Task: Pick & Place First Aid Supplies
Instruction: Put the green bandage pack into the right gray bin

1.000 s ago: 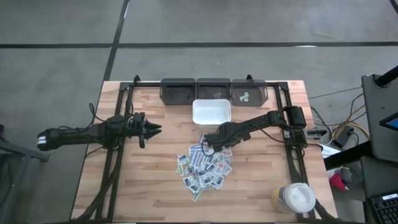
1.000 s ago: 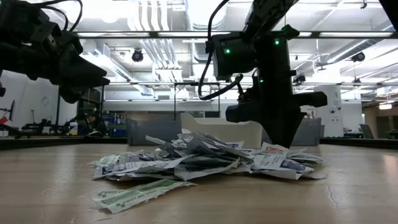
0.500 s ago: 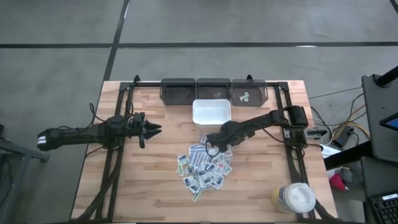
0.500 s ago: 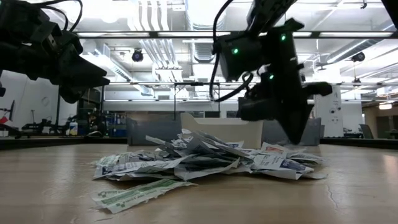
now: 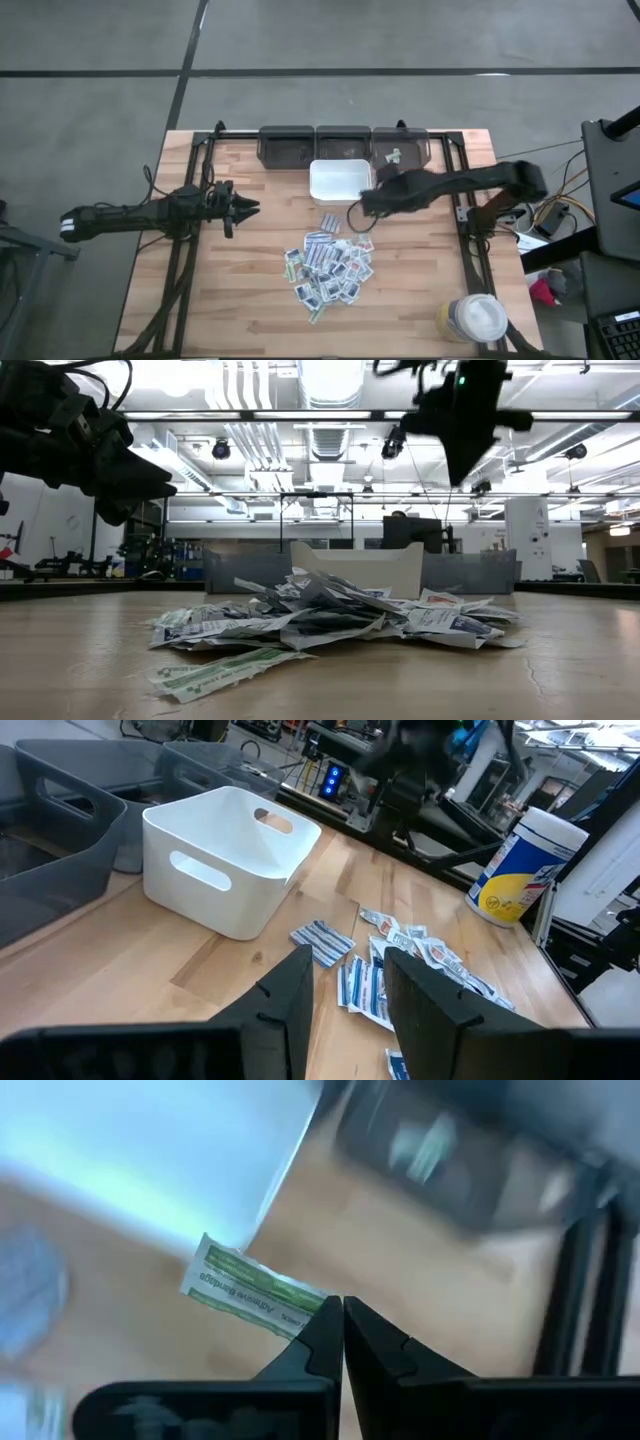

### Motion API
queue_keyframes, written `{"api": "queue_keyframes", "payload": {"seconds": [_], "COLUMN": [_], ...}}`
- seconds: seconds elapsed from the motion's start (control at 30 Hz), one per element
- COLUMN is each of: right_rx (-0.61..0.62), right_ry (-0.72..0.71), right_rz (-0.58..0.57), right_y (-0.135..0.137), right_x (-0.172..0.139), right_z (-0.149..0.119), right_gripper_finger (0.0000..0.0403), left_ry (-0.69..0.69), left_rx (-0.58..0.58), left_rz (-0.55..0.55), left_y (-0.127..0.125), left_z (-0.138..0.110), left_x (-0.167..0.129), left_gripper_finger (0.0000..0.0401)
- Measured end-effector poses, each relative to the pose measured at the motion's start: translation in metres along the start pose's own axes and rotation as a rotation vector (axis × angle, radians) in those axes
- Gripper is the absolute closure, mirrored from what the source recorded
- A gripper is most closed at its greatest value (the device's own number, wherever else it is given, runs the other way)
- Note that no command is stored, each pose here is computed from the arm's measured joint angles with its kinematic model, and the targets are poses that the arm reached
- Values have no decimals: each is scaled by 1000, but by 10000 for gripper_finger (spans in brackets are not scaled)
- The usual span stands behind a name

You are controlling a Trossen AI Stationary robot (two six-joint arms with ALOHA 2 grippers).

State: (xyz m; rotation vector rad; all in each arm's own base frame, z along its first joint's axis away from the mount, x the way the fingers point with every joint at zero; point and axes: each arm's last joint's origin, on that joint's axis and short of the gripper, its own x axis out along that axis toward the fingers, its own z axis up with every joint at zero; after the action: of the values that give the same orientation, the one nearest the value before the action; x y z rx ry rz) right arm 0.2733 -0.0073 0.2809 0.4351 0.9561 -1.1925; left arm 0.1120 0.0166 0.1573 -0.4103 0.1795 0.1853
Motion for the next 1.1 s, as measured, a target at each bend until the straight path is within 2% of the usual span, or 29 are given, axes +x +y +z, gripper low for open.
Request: {"api": "queue_keyframes", "payload": {"seconds": [0.1,0.2,0.37,0.5,0.73,1.1], "right_rx": [47,65,48,42,38,-124], "right_ry": [-86,-93,-49,42,204,426], "right_rz": [-16,-47,-144,-141,-100,-171], "right_y": [-22,-42,-67,-80,-90,-79], "right_x": [-6,-2,22,49,104,184], "right_z": [17,33,61,81,103,98], "right_gripper_finger": [394,394,394,394,394,394], "left_ry": [0,0,-2,-4,-3,-3], "left_rx": [0,0,0,0,0,0], "left_rz": [0,0,-1,-1,-1,-1], "left_y": [0,0,0,0,0,0], "left_z": [0,0,0,0,0,0], "left_x": [0,0,0,0,0,0], "left_gripper_finger": [282,282,282,282,282,282]}}
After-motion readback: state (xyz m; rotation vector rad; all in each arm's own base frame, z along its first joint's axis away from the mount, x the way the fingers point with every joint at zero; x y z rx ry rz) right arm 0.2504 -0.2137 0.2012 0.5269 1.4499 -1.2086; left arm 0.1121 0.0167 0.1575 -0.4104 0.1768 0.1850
